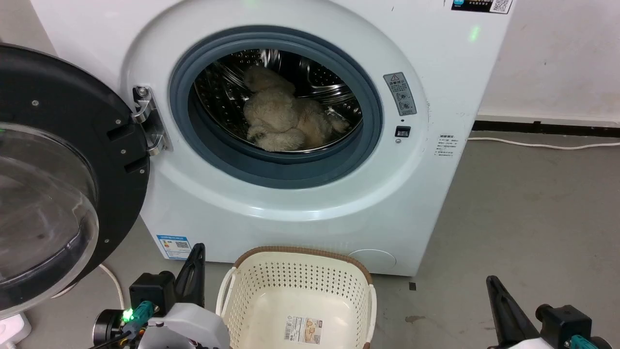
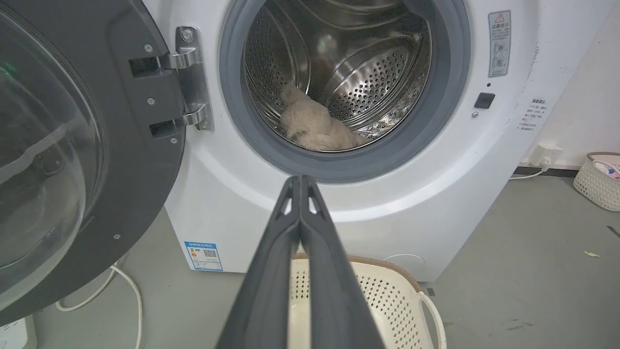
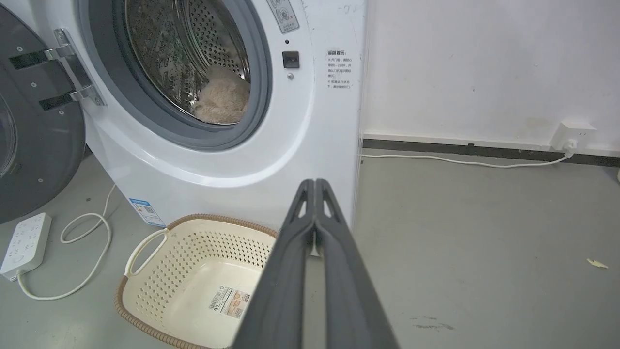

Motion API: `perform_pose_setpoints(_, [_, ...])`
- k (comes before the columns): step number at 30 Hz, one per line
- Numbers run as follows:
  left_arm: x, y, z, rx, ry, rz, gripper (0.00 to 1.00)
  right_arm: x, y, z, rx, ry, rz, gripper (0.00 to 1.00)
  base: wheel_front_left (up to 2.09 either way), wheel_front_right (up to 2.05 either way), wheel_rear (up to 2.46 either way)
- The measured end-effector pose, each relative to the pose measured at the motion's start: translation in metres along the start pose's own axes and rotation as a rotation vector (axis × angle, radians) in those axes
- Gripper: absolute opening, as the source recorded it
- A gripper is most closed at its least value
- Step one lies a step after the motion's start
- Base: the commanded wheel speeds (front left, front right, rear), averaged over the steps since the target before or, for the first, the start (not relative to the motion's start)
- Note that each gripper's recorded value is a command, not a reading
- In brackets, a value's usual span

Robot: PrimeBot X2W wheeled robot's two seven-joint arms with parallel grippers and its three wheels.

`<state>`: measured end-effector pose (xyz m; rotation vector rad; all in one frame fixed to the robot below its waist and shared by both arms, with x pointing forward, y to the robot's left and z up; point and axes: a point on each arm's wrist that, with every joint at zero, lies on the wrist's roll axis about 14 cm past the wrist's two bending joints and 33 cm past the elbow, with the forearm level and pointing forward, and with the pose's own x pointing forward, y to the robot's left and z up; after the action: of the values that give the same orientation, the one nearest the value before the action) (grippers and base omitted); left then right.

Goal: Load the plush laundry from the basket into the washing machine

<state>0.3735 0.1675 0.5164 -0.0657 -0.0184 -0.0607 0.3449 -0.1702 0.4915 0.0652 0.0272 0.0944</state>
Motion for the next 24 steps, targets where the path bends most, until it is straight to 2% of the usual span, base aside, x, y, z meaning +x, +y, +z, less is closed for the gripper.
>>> perform_pose_setpoints(24, [0.0022,-0.0007,0.0061,0.027,-0.006,0.006,0.00,0.0070,0.0026,0.0082,-0.025,-0.002,0.011,0.00,0.00,0.00,0.00])
